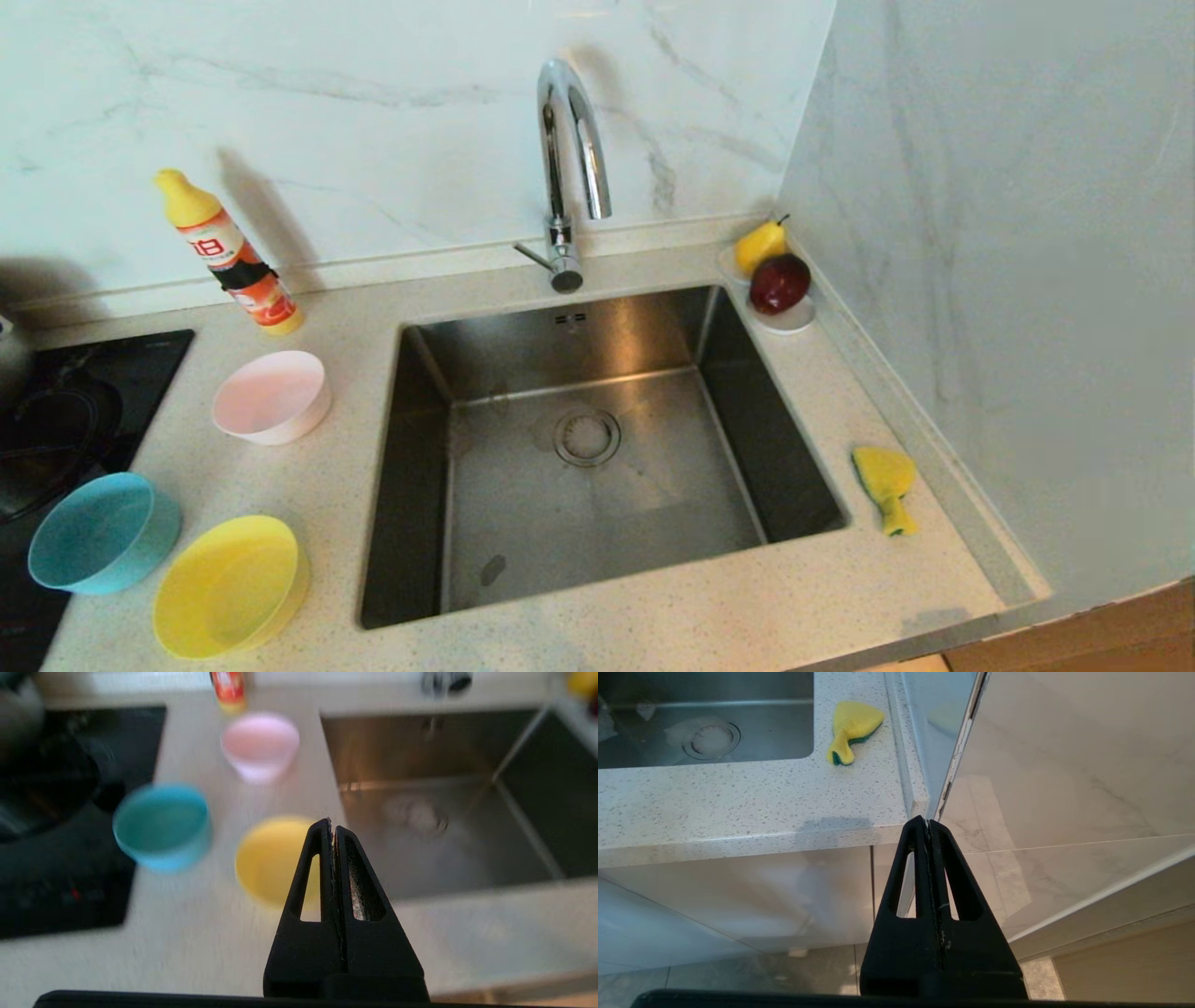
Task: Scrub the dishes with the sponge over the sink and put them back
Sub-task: Grab the dish soap
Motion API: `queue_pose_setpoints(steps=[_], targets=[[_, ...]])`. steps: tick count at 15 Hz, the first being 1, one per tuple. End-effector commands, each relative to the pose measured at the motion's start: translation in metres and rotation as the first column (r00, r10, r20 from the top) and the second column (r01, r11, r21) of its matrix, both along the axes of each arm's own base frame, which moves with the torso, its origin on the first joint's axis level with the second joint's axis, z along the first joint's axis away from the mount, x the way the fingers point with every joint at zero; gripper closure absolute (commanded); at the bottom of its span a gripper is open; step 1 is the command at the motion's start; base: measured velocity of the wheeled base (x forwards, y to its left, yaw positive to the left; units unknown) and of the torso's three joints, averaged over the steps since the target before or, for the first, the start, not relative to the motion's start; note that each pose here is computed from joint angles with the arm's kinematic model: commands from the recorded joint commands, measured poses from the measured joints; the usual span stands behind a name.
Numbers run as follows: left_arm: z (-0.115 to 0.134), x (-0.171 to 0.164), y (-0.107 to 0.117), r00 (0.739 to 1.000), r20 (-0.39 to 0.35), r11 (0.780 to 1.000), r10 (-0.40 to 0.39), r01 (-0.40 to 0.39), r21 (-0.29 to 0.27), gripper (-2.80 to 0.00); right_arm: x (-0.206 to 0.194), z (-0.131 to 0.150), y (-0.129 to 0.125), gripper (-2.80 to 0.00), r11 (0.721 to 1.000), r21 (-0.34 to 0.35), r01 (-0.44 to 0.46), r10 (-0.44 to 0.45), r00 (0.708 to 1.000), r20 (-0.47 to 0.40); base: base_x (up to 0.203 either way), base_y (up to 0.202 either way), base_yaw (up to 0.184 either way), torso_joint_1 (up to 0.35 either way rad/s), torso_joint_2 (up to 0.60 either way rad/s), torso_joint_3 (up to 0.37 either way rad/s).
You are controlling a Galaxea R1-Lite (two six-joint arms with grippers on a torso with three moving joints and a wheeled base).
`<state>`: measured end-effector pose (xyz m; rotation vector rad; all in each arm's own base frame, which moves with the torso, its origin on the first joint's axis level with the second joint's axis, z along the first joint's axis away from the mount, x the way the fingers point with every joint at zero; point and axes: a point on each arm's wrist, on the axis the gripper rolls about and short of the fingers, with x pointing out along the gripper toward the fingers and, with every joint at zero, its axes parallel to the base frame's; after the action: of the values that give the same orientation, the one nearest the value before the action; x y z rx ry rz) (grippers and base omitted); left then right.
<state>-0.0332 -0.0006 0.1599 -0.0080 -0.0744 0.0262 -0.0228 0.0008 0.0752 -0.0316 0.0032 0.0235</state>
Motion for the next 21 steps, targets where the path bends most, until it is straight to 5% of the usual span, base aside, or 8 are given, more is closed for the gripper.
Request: queue_pose_setpoints(steps=[1,4,7,10,13,19,20,21], targets=[[0.049,0.03,0.001,0.996,-0.09,0.999,0.023,-0.025,-0.025,0.0,0.0,0.0,0.0,0.0,1.0,-0.002,-0.001,0.001,1.0,0.0,0.0,0.0,0.0,0.0,0.0,0.0],[0.095,0.09,0.005,0.978,-0.185,0.99,0.1,-0.117,-0.083,0.0,0.0,0.0,0.0,0.0,1.0,-0.001,-0.001,0.001,1.0,0.0,0.0,0.0,0.0,0.0,0.0,0.0],[0.113,0.163,0.009,0.948,-0.265,0.971,0.179,-0.214,-0.108,0.0,0.0,0.0,0.0,0.0,1.0,-0.001,-0.001,0.001,1.0,0.0,0.0,0.0,0.0,0.0,0.0,0.0],[0.097,0.236,0.015,0.912,-0.336,0.949,0.235,-0.29,-0.123,0.0,0.0,0.0,0.0,0.0,1.0,-0.001,-0.001,0.001,1.0,0.0,0.0,0.0,0.0,0.0,0.0,0.0],[0.076,0.295,0.03,0.896,-0.332,0.923,0.296,-0.358,-0.14,0.0,0.0,0.0,0.0,0.0,1.0,-0.001,0.0,0.0,1.0,0.001,0.0,0.0,0.0,0.0,0.0,0.0],[0.048,0.339,0.058,0.861,-0.339,0.884,0.378,-0.445,-0.145,0.0,0.0,0.0,0.0,0.0,1.0,-0.001,0.0,0.0,1.0,0.0,0.0,0.0,0.0,0.0,0.0,0.0],[0.043,0.344,0.063,0.86,-0.331,0.878,0.387,-0.454,-0.152,-2.8,0.0,0.0,0.0,0.0,1.0,-0.001,-0.001,0.001,1.0,0.0,0.0,0.0,0.0,0.0,0.0,0.0],[0.041,0.348,0.068,0.865,-0.307,0.872,0.396,-0.46,-0.17,-2.8,0.0,0.0,0.0,0.0,1.0,-0.001,-0.001,0.001,1.0,0.0,0.0,0.0,0.0,0.0,0.0,0.0]])
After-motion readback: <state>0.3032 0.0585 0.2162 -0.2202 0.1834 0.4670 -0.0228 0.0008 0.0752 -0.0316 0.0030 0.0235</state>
